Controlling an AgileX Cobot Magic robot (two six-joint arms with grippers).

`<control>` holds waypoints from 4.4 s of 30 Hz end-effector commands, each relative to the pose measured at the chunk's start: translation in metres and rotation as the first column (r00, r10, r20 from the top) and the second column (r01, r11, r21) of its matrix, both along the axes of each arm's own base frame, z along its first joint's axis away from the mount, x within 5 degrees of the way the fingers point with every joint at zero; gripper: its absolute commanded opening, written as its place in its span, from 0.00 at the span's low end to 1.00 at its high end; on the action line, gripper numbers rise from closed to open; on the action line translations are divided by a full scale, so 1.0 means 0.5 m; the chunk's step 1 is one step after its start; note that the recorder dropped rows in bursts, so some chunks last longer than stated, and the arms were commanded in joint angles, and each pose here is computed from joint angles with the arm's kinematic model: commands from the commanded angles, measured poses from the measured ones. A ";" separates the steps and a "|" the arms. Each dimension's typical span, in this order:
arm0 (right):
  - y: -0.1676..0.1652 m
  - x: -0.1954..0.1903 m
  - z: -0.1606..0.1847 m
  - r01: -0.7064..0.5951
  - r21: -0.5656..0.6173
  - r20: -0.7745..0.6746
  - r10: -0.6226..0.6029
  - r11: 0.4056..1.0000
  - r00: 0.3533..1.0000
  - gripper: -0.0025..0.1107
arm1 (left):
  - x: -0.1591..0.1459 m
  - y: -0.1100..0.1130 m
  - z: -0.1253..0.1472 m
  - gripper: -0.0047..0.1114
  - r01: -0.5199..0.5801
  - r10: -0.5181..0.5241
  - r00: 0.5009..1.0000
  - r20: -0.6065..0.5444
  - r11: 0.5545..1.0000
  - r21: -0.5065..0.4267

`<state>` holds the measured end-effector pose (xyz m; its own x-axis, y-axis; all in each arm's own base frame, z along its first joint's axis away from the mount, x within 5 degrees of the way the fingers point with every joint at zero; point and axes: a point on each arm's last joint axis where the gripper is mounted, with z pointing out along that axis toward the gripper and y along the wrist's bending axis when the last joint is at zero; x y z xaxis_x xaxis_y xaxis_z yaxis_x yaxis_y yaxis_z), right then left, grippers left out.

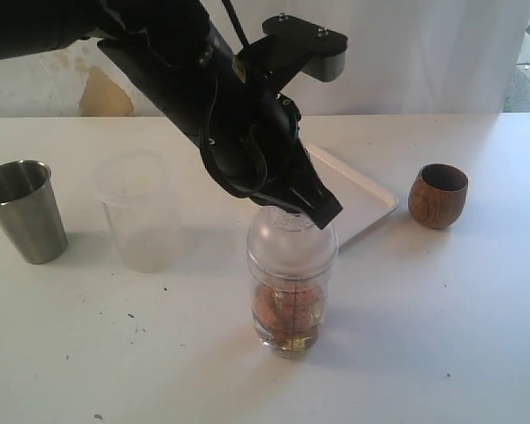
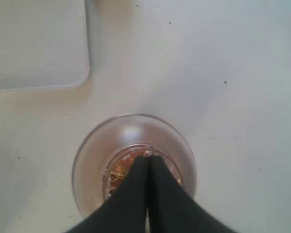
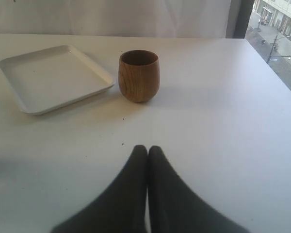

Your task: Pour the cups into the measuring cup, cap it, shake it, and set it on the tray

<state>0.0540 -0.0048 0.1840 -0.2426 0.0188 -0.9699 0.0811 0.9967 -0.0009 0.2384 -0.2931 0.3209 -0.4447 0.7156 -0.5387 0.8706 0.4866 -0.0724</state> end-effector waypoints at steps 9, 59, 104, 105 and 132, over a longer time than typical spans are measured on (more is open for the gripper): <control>0.000 0.000 0.000 -0.008 -0.014 0.010 0.008 1.000 1.000 0.02 | -0.009 0.003 -0.034 0.04 0.023 -0.021 0.999 -0.045 0.998 0.054; 0.000 0.000 0.000 -0.008 -0.014 0.010 0.008 1.000 1.000 0.02 | -0.031 0.040 0.009 0.04 0.046 -0.045 0.994 0.100 0.999 -0.005; 0.000 0.000 0.000 -0.008 -0.014 0.010 0.008 1.000 1.000 0.02 | -0.049 0.058 0.107 0.94 0.007 0.022 0.984 0.179 0.987 -0.161; 0.000 0.000 0.000 -0.008 -0.014 0.010 0.008 1.000 1.000 0.02 | -0.050 0.057 0.111 0.94 0.005 0.028 0.984 0.175 0.983 -0.181; 0.000 0.000 0.000 -0.008 -0.018 0.010 0.008 1.000 1.000 0.02 | -0.152 0.264 -0.031 0.94 -0.102 0.430 0.730 0.532 0.837 -0.537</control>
